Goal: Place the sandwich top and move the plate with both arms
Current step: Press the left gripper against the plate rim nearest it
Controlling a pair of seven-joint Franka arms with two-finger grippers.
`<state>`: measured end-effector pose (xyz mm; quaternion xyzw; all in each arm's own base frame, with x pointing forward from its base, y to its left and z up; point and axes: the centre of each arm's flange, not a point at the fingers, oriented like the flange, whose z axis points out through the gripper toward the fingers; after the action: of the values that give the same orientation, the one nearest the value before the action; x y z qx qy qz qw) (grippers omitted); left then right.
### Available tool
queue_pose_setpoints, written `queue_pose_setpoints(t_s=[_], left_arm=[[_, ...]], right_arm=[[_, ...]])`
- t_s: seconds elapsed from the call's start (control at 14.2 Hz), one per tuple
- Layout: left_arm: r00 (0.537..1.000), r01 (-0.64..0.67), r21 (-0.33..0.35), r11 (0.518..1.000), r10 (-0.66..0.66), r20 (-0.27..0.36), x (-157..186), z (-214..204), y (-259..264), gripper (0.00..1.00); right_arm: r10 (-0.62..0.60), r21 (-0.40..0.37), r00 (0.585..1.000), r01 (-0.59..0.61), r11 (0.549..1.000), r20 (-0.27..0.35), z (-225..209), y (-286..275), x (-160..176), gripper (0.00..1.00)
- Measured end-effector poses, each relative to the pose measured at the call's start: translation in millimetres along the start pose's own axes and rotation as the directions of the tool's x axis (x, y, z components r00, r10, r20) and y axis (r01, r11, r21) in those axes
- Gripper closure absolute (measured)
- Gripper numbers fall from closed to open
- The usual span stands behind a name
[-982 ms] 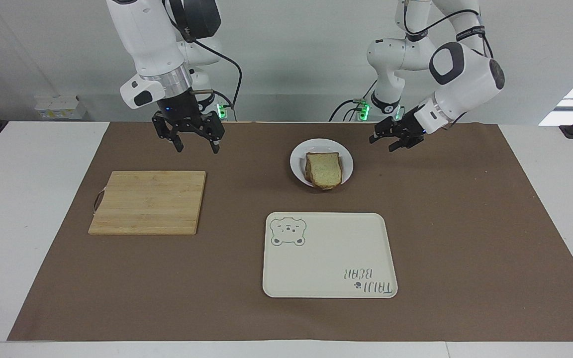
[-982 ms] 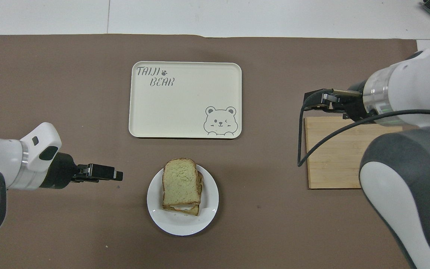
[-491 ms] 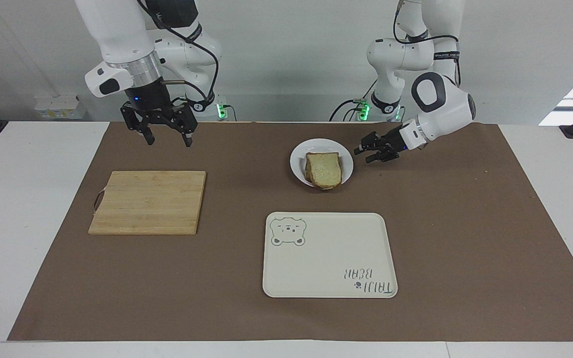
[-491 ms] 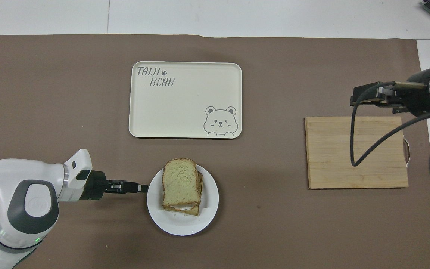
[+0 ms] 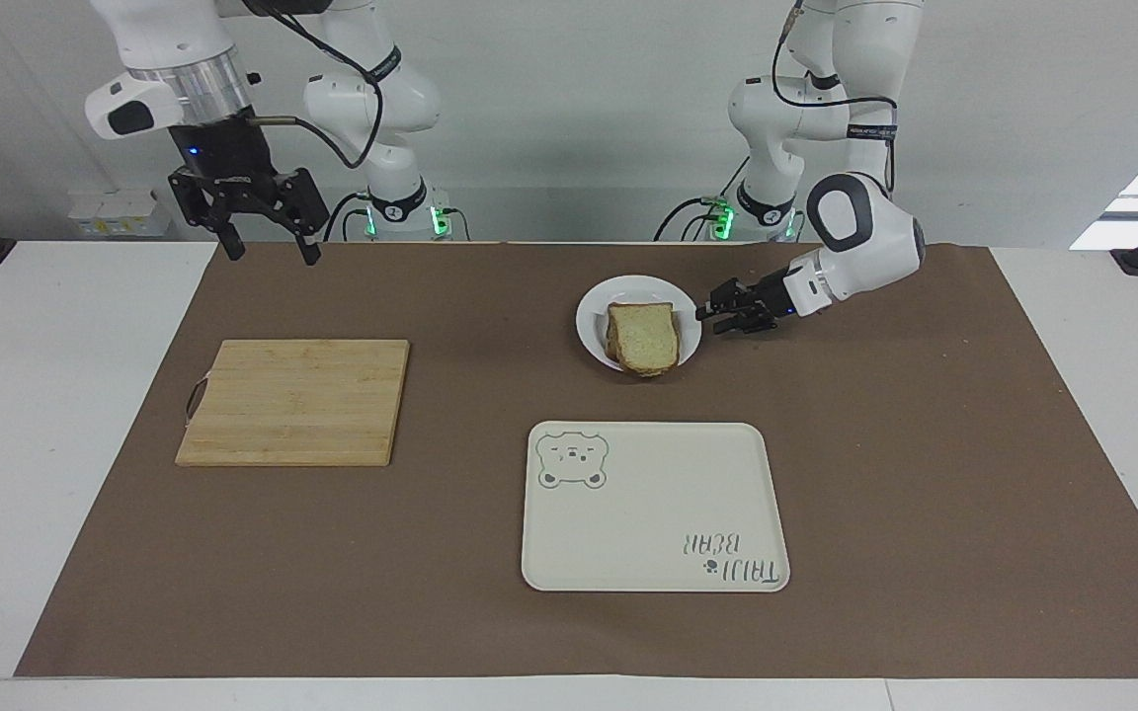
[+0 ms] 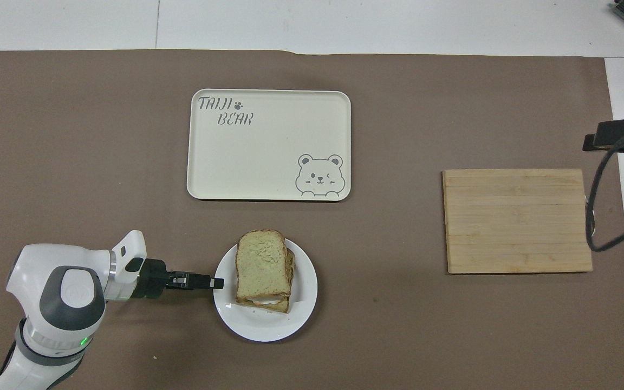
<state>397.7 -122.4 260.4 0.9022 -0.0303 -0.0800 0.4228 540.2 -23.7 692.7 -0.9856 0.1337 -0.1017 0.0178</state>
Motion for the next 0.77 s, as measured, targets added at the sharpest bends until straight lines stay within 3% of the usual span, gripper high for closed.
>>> queue_pose_setpoints(t_s=[0.07,0.21,0.35,0.77], left_arm=[[1.0,0.006,-0.009,1.0,-0.006,-0.002,0.0,2.3,1.2,0.51],[1.0,0.018,-0.021,1.0,-0.018,-0.009,-0.8,3.5,0.8,0.78],[1.0,0.023,-0.035,0.999,-0.024,-0.01,-2.4,3.4,-0.3,0.96],[0.997,0.051,-0.1,0.994,-0.057,-0.051,6.3,-17.5,-4.1,0.96]], right_arm=[[0.01,-0.015,1.0,-0.01,1.0,-0.003,-0.1,7.9,1.8,0.0],[0.022,-0.026,1.0,-0.022,0.999,-0.008,-1.6,24.3,4.6,0.0],[0.01,-0.04,1.0,-0.01,0.999,-0.006,-3.9,33.9,4.2,0.0],[-0.039,-0.063,0.995,0.044,0.997,0.089,34.6,21.4,-6.3,0.0]])
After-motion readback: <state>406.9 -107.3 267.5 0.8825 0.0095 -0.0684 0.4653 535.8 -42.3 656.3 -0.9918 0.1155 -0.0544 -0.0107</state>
